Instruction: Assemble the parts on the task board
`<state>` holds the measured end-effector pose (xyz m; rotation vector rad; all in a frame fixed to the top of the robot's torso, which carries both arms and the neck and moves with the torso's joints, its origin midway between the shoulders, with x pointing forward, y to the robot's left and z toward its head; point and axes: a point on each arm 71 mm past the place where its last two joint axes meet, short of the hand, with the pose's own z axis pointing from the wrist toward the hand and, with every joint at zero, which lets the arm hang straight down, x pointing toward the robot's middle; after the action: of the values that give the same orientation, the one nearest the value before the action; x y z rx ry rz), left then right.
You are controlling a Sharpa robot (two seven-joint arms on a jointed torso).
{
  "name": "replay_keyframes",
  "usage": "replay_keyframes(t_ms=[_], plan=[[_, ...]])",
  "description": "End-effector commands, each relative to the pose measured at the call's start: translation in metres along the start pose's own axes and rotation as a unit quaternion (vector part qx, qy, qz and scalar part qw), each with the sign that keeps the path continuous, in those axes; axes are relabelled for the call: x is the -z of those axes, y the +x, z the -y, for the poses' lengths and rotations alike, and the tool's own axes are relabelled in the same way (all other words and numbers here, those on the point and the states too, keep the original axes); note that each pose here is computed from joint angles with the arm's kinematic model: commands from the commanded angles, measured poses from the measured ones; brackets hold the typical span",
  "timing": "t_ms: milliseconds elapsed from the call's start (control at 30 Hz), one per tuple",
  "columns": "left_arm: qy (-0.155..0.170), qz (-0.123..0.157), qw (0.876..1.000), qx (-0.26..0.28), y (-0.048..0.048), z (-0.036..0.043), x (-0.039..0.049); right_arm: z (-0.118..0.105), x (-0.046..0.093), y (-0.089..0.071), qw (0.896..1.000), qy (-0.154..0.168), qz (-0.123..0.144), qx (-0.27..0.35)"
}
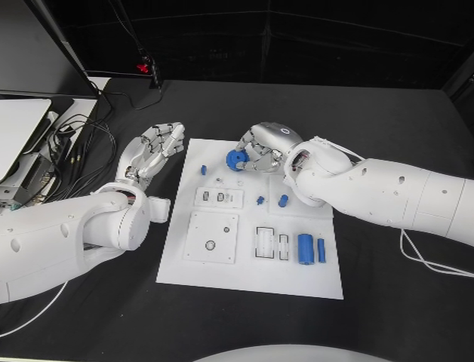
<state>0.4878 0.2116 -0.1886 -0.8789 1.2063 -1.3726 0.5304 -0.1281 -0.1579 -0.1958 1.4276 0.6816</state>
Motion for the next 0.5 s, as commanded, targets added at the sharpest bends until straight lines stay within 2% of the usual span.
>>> replay_keyframes(t_ms=[33,500], plan=[[0.125,-0.005,0.992,0.002,0.0010,0.0186,0.0019,0.0014,-0.0020,0.0025,1.000,0.014,-0.021,0.012],[0.125,-0.005,0.992,0.002,0.0008,0.0187,0.0021,0.0014,-0.0077,0.0064,0.999,0.024,-0.031,0.020]])
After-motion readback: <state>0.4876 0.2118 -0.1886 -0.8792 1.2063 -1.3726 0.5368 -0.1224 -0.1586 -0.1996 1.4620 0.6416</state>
